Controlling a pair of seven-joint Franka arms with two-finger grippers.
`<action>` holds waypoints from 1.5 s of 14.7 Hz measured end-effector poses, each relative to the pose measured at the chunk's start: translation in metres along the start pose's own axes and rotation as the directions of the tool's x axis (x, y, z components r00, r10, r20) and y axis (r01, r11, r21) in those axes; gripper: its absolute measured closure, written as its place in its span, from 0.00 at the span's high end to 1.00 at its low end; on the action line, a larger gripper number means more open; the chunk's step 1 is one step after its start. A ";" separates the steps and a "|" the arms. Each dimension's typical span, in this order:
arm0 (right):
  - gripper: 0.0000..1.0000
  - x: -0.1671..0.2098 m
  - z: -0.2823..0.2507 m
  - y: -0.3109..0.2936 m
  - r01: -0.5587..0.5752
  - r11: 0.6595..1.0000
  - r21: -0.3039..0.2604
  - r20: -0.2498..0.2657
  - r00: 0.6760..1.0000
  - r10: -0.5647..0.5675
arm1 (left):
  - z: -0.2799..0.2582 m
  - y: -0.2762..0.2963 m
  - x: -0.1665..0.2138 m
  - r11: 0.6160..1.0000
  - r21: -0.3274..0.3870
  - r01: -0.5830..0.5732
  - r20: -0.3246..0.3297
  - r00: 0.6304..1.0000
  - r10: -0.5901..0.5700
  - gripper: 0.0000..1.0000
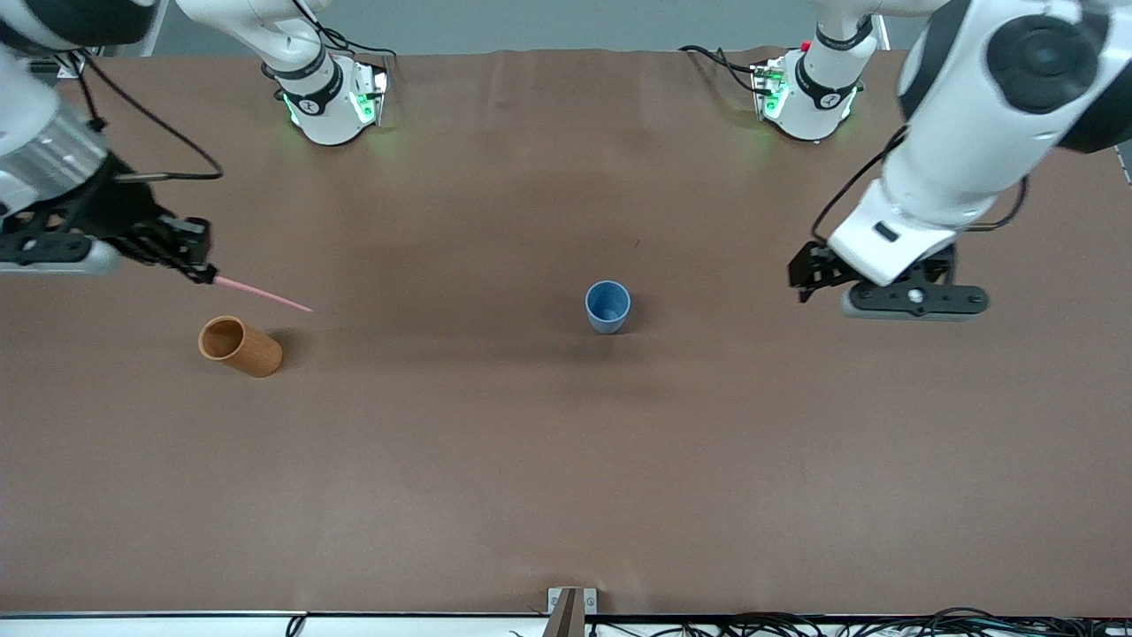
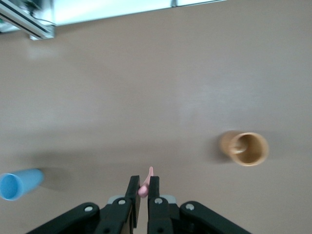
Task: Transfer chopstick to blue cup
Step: 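Pull the pink stick out with the right gripper while the left gripper releases, then carry the pink stick over the blue cup with the right gripper and lower it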
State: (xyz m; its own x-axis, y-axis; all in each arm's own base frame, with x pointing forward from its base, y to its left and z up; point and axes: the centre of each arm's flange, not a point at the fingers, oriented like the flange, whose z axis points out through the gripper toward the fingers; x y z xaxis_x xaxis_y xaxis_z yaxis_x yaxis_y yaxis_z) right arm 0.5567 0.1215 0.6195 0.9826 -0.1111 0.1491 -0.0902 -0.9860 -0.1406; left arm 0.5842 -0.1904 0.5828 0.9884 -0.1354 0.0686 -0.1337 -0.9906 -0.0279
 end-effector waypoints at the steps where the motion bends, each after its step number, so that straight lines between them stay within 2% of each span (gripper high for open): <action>1: 0.11 -0.007 0.001 -0.029 -0.016 1.000 0.018 -0.017 1.000 0.017 | -0.009 -0.017 -0.002 0.999 -0.011 -0.037 0.005 0.999 0.037 1.00; 3: 0.11 -0.026 0.003 -0.091 -0.066 0.996 0.066 -0.051 0.996 0.070 | -0.025 -0.052 -0.013 0.996 -0.013 -0.084 0.028 0.996 0.084 1.00; 5: 0.11 -0.048 0.013 -0.148 -0.125 0.985 0.116 -0.060 0.989 0.133 | -0.044 -0.074 -0.025 0.995 -0.013 -0.099 0.036 0.994 0.100 1.00; 10: 0.11 -0.103 0.063 -0.257 -0.177 0.968 0.176 -0.024 0.983 0.184 | -0.066 -0.087 -0.039 0.996 -0.010 -0.091 0.022 0.996 0.091 1.00; 14: 0.11 -0.141 0.116 -0.310 -0.149 0.981 0.127 -0.039 0.987 0.155 | -0.064 -0.087 -0.038 0.996 -0.011 -0.092 0.024 0.995 0.093 1.00; 20: 0.11 -0.157 0.158 -0.331 -0.130 0.987 0.091 -0.024 0.991 0.132 | -0.068 -0.099 -0.037 0.996 -0.018 -0.091 0.014 0.996 0.092 1.00; 22: 0.11 -0.161 0.166 -0.337 -0.119 0.988 0.101 -0.029 0.992 0.123 | -0.068 -0.103 -0.037 0.996 -0.023 -0.084 0.014 0.996 0.084 1.00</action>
State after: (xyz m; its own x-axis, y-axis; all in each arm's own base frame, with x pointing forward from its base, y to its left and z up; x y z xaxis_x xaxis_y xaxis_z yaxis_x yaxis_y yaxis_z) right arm 0.4554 0.4926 0.4804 0.9590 -0.2349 0.1587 -0.1899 -0.9480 -0.2555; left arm 0.5563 -0.0841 0.6512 0.9746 -0.2177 0.0524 -0.2175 -0.9760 -0.0109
